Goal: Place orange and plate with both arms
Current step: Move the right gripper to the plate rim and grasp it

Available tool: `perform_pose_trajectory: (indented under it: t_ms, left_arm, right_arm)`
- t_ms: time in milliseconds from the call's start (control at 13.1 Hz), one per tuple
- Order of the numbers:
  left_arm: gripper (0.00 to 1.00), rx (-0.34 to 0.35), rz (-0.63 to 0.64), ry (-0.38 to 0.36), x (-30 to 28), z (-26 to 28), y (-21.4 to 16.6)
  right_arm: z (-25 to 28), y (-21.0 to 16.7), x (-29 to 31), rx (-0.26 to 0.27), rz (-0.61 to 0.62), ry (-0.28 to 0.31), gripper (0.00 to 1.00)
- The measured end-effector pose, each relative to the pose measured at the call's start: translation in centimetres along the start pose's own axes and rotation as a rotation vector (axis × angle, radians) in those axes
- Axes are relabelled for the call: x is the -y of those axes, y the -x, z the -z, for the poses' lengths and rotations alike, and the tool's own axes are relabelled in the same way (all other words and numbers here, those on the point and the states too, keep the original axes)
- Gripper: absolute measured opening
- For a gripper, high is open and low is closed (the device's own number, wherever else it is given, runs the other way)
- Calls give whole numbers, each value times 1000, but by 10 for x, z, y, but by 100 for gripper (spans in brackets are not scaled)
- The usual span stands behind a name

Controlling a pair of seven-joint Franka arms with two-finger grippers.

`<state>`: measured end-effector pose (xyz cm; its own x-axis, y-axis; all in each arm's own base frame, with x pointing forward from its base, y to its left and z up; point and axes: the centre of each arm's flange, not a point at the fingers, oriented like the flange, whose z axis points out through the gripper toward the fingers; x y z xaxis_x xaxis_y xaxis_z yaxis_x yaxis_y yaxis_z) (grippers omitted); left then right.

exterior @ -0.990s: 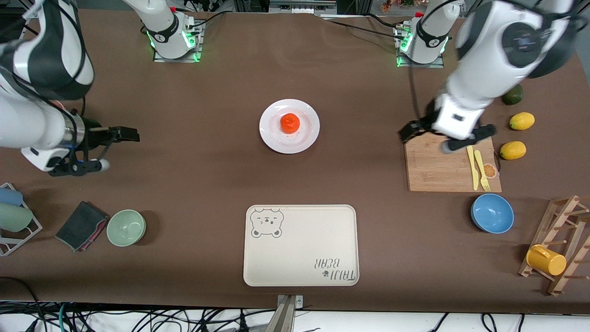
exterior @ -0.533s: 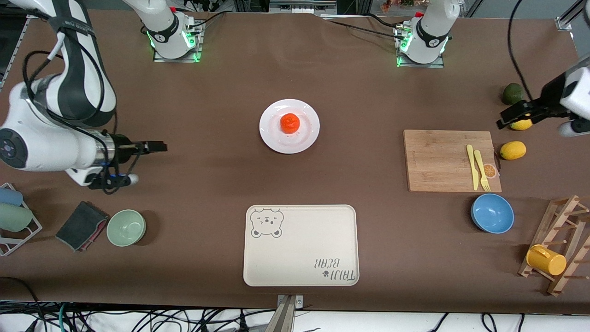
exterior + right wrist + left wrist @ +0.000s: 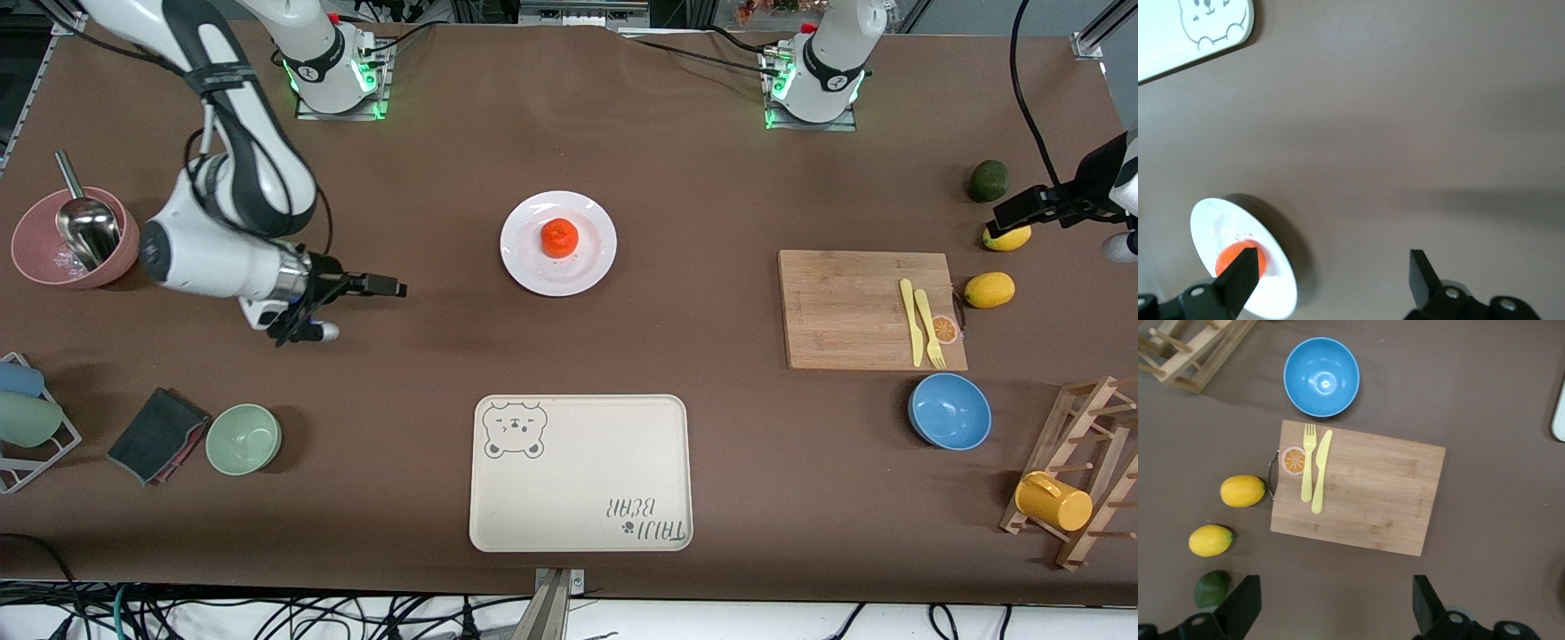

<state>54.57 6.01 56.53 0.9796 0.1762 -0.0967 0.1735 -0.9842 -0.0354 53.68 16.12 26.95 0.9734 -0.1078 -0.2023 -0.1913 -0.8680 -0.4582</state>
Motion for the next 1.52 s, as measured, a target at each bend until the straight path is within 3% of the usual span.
perform_pose_trajectory:
  t_ms: [152,305,533,685,1523]
  left_arm:
    - [100,-3,1,-8,1,1,-2]
    - [100,-6,1,-8,1,10,-1]
    - [100,0,1,-8,2,32,5]
    - [100,-3,-6,-9,-2,36,6]
    - [100,3,2,-9,2,34,5]
  right_arm:
    - [-34,28,13,-44,-26,-47,100]
    - [-58,46,19,-27,-62,-90,100]
    - [-80,59,21,-17,-65,-233,100]
    - [-98,69,22,-19,-51,-273,100]
    - [-175,103,41,-3,-12,-241,97]
